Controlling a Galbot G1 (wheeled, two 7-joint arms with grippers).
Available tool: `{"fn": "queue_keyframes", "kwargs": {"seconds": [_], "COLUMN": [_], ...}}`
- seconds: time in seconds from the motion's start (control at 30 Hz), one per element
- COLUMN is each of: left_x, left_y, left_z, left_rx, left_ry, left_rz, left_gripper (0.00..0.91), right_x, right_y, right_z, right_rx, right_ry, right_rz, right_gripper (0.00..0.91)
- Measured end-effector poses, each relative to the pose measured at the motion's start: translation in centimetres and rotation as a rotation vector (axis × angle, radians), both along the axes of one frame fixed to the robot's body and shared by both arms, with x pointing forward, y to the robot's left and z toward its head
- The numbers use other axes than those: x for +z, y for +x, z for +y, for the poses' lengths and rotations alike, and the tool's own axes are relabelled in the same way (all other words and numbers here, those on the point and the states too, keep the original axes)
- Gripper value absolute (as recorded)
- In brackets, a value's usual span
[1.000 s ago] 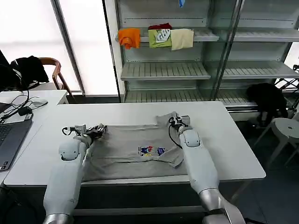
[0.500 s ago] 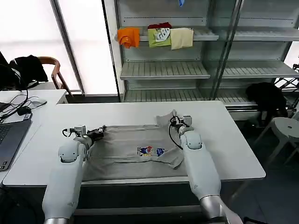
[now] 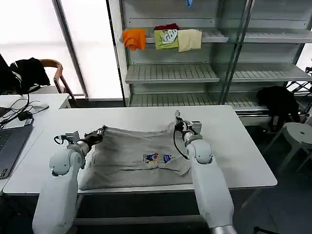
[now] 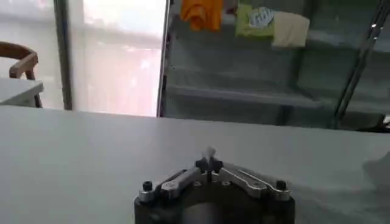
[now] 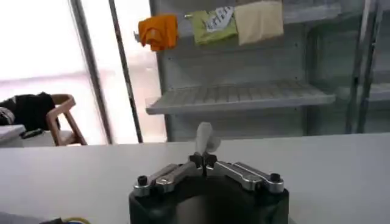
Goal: Fold and organize the clothes.
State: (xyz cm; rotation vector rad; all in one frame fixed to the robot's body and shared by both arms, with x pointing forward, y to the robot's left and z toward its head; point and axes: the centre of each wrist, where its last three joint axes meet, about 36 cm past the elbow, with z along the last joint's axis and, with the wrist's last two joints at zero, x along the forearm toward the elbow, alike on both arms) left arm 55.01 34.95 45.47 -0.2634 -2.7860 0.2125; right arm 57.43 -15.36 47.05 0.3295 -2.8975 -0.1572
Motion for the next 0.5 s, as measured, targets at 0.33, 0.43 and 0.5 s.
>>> {"fn": "queue_keyframes", "kwargs": {"seconds": [0.33, 0.43, 0.5], "left_x": [-0.1, -0.2, -0.2], "left_y": [-5.8, -7.4, -8.2], "left_z": [0.5, 0.6, 0.7], "left_rx": [-0.052, -0.066, -0.073], "left_ry": [-0.077, -0.093, -0.1], "left_rz": [-0.036, -0.041, -0.043], "left_gripper": [0.01, 0.01, 0.01], "right_x": [-0.6, -0.9, -1.1], "right_y": [-6.7, -8.7, -9.8], "right_z": [-3.4, -4.6, -5.2], "right_rx": [-0.022, -0.034, -0.041], "right_ry": [-0.018, -0.025, -0.028], "right_rz": [0.005, 0.012, 0.016], "right_gripper": [0.0, 0.0, 0.0]}}
